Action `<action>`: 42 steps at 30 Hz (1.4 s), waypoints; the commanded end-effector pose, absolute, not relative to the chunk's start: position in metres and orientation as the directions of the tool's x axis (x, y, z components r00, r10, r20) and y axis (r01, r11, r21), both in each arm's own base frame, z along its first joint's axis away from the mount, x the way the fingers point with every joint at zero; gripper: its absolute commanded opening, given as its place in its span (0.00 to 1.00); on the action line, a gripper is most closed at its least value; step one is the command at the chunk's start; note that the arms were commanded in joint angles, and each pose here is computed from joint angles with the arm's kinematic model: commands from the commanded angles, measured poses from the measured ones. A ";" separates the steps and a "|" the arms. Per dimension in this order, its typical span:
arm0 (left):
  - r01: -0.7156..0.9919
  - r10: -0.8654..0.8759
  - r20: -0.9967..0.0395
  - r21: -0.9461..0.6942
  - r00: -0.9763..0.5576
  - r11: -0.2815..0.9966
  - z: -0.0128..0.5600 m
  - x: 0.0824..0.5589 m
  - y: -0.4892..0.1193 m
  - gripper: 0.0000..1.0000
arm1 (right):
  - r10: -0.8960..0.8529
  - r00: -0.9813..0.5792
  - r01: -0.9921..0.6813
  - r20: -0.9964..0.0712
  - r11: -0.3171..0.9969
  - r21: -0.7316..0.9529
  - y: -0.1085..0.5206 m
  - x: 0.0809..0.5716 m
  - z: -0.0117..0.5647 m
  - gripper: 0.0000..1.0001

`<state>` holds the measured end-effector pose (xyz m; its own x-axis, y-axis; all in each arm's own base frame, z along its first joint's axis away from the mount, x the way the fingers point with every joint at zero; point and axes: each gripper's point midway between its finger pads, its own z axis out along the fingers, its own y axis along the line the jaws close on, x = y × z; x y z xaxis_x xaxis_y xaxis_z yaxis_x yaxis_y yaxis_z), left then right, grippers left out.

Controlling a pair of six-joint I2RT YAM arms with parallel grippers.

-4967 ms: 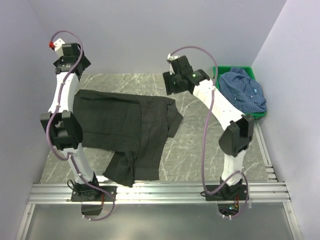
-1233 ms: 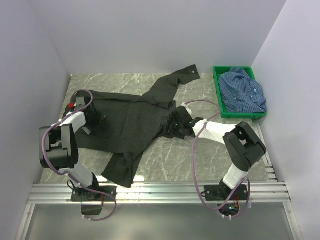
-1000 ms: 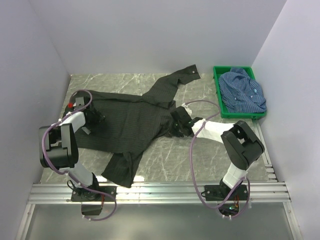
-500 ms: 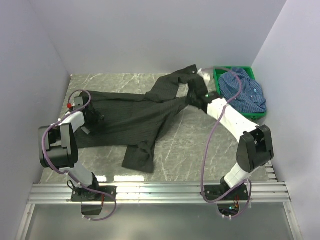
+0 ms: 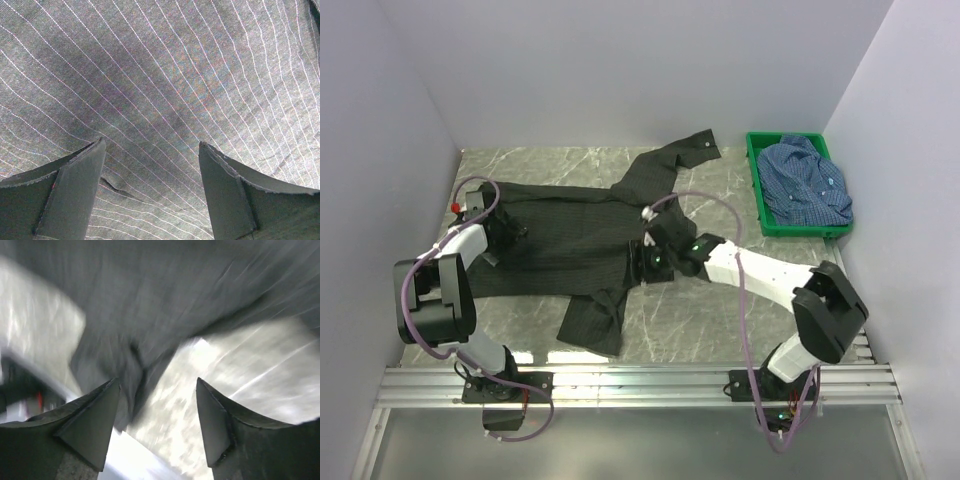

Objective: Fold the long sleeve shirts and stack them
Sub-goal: Flatten the shirt out

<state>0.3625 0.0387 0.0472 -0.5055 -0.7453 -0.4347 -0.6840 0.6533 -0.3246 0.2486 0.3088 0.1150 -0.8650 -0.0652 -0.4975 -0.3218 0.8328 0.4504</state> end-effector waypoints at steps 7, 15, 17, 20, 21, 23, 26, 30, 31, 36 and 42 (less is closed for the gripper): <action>-0.667 -0.732 -0.465 -0.334 -0.498 0.666 0.060 0.368 0.041 0.81 | -0.359 -0.876 -0.482 -0.320 0.659 0.578 0.373 0.176 0.094 0.73; -0.672 -0.732 -0.464 -0.326 -0.500 0.665 0.058 0.368 0.043 0.81 | -0.538 -0.824 -0.530 -0.179 0.618 0.580 0.377 0.137 0.057 0.73; -0.673 -0.731 -0.462 -0.322 -0.502 0.666 0.057 0.367 0.043 0.81 | -0.559 -0.812 -0.541 -0.167 0.614 0.575 0.377 0.133 0.053 0.72; -0.674 -0.732 -0.465 -0.325 -0.498 0.664 0.058 0.368 0.043 0.81 | -0.602 -0.784 -0.565 -0.150 0.594 0.573 0.381 0.122 0.046 0.64; -0.673 -0.731 -0.463 -0.322 -0.501 0.666 0.056 0.368 0.043 0.81 | -0.609 -0.781 -0.568 -0.140 0.598 0.565 0.381 0.121 0.041 0.51; -0.676 -0.732 -0.461 -0.319 -0.502 0.664 0.056 0.367 0.043 0.81 | -0.619 -0.772 -0.590 -0.141 0.618 0.520 0.376 0.122 0.039 0.26; -0.685 -0.731 -0.460 -0.302 -0.505 0.663 0.052 0.365 0.045 0.81 | -0.606 -0.773 -0.628 -0.189 0.689 0.362 0.354 0.144 0.041 0.00; -0.690 -0.733 -0.455 -0.297 -0.506 0.660 0.049 0.365 0.046 0.81 | -0.568 -0.749 -0.609 -0.340 0.793 0.018 0.309 0.195 0.092 0.00; -0.690 -0.733 -0.454 -0.298 -0.506 0.660 0.049 0.366 0.046 0.81 | -0.575 -0.750 -0.585 -0.327 0.807 -0.076 0.287 0.201 0.102 0.00; -0.690 -0.736 -0.447 -0.300 -0.508 0.659 0.048 0.365 0.044 0.81 | -0.507 -0.668 -0.228 -0.545 0.837 -0.498 0.211 0.259 0.211 0.00; -0.685 -0.735 -0.449 -0.308 -0.507 0.661 0.050 0.366 0.043 0.81 | -0.580 -0.549 -0.100 -0.601 0.760 -0.642 0.193 0.251 0.274 0.00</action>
